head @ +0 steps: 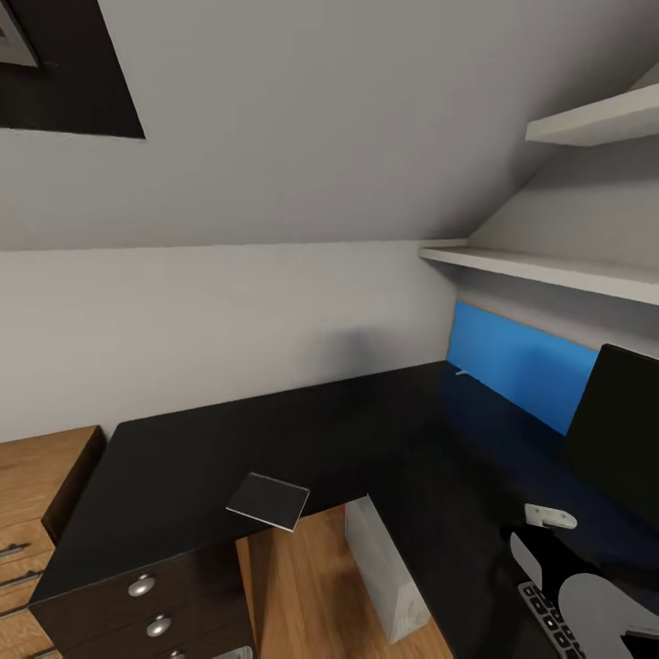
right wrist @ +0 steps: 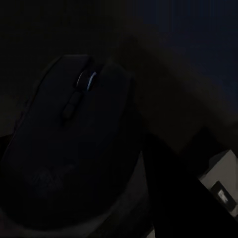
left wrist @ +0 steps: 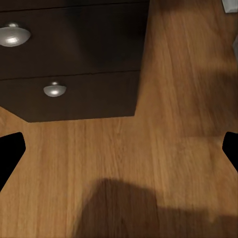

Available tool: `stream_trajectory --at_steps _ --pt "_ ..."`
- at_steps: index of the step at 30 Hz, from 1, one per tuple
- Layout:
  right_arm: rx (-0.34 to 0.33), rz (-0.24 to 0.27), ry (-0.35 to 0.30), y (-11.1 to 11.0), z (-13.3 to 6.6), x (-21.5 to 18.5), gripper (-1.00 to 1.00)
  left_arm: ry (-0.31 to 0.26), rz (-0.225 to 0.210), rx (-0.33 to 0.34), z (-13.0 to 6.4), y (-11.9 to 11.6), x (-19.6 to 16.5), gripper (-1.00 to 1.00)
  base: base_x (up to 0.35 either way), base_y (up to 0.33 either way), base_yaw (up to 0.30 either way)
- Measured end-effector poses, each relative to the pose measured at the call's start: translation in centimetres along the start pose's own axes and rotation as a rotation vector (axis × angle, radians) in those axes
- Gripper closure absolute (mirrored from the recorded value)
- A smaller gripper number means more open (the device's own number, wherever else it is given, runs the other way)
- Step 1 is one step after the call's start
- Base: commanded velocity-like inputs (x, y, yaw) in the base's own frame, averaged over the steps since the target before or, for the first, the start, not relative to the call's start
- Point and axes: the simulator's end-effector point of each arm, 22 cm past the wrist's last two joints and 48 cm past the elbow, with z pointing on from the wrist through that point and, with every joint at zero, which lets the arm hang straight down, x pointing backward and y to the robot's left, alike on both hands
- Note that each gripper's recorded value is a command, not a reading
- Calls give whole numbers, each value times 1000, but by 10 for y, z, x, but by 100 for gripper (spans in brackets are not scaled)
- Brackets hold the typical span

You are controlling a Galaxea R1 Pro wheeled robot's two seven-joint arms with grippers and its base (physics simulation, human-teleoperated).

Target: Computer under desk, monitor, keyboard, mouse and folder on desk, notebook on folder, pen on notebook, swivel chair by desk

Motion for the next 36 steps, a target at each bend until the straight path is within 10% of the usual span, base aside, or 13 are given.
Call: stream_trajectory --at_steps 34,35,36 --pt "1 -5 8 6 14 14 100 -2 3 4 15 -2 12 -100 0 0 0" --pt "1 -5 8 6 14 14 -100 -2 3 4 15 -2 12 -100 0 0 0" --pt "2 -1 7 5 14 14 -100 -2 4 4 15 -2 12 -100 0 0 0"
